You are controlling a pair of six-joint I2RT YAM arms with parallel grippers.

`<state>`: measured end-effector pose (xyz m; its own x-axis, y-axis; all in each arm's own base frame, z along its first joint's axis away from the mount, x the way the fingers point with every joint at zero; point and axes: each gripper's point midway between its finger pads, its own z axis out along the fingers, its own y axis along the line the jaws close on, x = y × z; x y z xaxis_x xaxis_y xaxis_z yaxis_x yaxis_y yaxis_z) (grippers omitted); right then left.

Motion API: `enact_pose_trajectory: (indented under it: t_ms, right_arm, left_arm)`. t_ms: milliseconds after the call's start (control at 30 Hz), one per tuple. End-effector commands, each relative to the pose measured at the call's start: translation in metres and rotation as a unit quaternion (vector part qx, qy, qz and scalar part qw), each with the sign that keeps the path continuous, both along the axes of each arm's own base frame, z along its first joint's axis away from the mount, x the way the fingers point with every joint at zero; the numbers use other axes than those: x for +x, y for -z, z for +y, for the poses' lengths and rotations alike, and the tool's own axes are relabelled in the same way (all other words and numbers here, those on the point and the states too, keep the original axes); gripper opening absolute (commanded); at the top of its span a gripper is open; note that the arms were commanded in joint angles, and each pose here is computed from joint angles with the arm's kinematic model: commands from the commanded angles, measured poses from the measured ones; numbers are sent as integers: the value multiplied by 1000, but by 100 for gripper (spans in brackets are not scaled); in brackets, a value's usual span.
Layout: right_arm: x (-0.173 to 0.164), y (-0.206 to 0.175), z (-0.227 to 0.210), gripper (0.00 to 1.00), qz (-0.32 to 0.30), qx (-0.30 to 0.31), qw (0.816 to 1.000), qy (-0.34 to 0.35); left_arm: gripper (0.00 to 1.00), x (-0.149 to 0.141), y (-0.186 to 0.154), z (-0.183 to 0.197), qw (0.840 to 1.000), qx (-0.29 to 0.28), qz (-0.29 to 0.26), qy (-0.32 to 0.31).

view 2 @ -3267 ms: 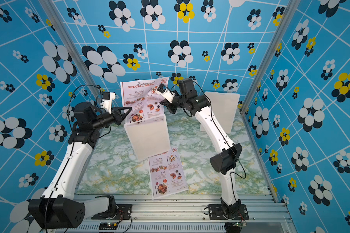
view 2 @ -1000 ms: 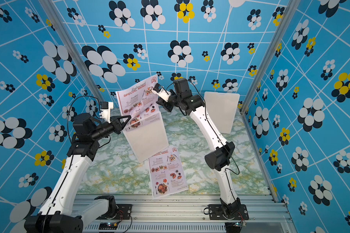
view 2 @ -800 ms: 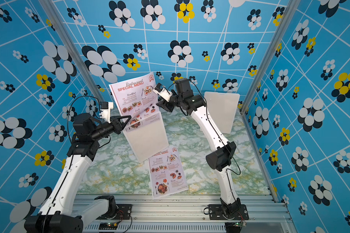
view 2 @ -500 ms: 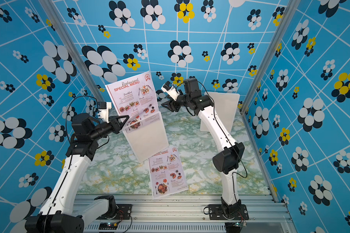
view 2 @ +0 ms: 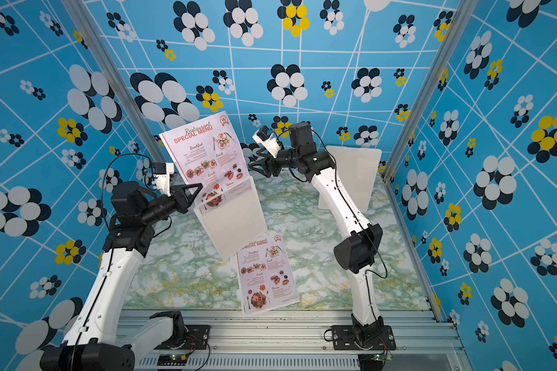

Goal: Insert the menus into the narrow rack
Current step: Insert the menu into the narrow rack.

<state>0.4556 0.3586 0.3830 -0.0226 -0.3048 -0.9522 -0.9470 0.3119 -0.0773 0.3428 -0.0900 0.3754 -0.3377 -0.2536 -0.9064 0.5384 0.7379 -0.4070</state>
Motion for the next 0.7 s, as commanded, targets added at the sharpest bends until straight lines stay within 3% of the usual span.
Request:
enact_pose_trajectory:
  t_ms: [0,433,667]
  right_arm:
    - [6,14,12,70,18,4,1000,-13]
    - [16,45,24,72,45,-7,999,-19]
    - [11,55,0,74,82,-26,996,0]
  left_arm:
    - [4,-6,3,2,1000,2,0,-5]
    - [6,-8,2,3,1000,3,0,-6]
    - [5,-7,3,3,1000,2,-4,-6]
